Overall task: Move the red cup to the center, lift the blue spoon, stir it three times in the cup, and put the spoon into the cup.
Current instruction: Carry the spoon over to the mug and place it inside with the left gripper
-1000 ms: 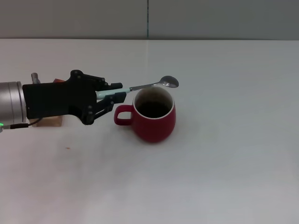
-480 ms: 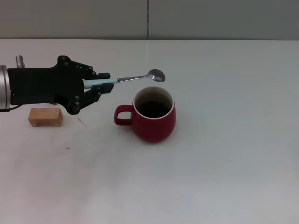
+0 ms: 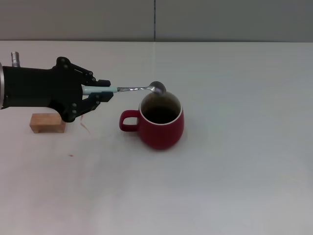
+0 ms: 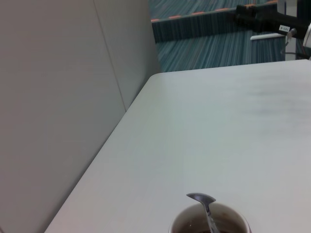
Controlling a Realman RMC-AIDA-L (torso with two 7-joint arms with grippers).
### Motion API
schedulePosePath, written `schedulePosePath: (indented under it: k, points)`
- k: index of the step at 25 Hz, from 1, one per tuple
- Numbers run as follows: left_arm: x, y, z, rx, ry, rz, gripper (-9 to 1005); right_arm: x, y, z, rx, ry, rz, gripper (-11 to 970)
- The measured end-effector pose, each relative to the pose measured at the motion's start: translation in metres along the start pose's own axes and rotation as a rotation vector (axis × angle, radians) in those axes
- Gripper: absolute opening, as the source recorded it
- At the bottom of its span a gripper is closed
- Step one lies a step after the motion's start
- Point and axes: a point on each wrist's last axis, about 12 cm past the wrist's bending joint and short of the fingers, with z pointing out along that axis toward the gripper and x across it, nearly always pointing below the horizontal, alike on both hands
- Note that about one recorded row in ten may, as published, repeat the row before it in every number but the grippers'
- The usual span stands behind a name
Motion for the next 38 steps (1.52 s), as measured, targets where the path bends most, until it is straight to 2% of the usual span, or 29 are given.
schedulePosePath:
  k: [13,23,38]
  points:
    - [-0.025,0.003,0.007,0.026,0.122,0.128,172,0.000,0.001,0.000,-0.003,-0.003,0.000,685]
    - [-0.040,0.004,0.009,0.028,0.139,0.189,173,0.000,0.001,0.000,-0.003,-0.004,0.003,686]
    - [-0.061,0.003,0.018,0.032,0.257,0.304,173,0.000,0.002,0.000,-0.003,-0.004,0.006,686]
